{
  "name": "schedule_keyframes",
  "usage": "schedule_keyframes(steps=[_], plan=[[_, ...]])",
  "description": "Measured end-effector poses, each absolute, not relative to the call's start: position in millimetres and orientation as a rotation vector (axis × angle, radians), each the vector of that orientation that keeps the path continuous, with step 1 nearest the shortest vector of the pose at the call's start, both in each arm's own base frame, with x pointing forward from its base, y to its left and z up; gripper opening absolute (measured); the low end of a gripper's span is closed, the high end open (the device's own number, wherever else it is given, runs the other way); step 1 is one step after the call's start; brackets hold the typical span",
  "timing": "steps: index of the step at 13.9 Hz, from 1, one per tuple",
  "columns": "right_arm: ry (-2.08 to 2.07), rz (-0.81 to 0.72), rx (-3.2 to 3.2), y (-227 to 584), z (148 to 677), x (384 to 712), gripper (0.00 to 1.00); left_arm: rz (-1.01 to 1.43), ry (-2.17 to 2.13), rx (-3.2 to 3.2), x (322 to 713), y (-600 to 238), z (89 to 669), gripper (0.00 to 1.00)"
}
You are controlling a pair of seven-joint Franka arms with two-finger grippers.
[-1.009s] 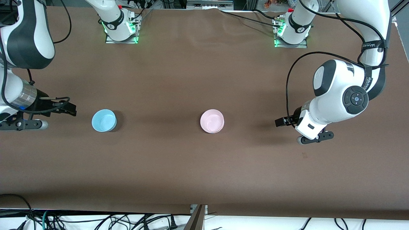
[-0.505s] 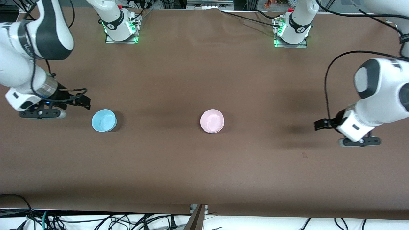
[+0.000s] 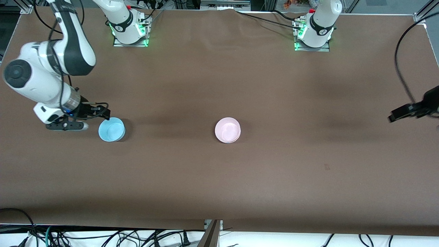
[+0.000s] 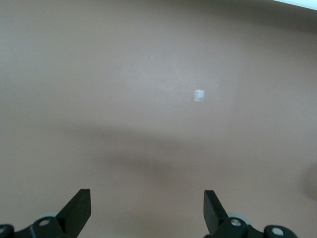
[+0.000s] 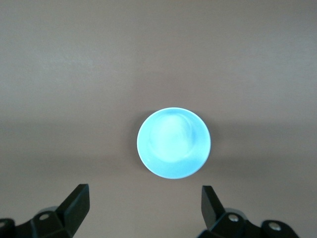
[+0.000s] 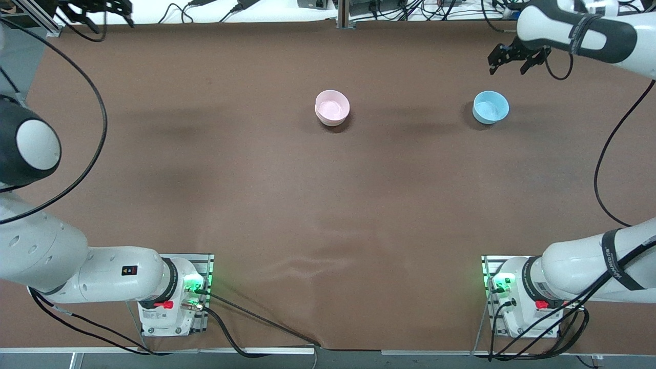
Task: Stack pink and blue bowls on white bowl
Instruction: 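Lower the right gripper and grasp the blue bowl rim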
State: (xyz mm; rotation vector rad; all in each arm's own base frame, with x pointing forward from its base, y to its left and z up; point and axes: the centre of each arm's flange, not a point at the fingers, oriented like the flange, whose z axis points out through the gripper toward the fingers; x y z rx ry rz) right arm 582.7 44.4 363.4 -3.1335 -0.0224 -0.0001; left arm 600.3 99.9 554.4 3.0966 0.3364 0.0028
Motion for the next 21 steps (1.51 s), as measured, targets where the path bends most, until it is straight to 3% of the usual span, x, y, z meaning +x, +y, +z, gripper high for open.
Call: schedule_keyframes(steps=[3,11,17,21], plan=[[-0.042,-0.035,-3.123,51.2,327.2,571.1,1.0,-0.045,0.302,3.129,589.4,98.7,565.6,1.0],[-0.012,-0.141,-3.092,38.3,243.9,550.3,1.0,-0.076,0.164,3.144,603.6,46.2,557.4,1.0],[-0.013,-0.144,-3.077,40.5,212.5,545.6,0.99,-0.096,0.138,3.145,606.4,35.3,556.7,1.0],[-0.011,-0.132,-3.072,41.1,198.4,543.1,0.91,-0.114,0.14,3.145,610.4,35.4,549.3,1.0]])
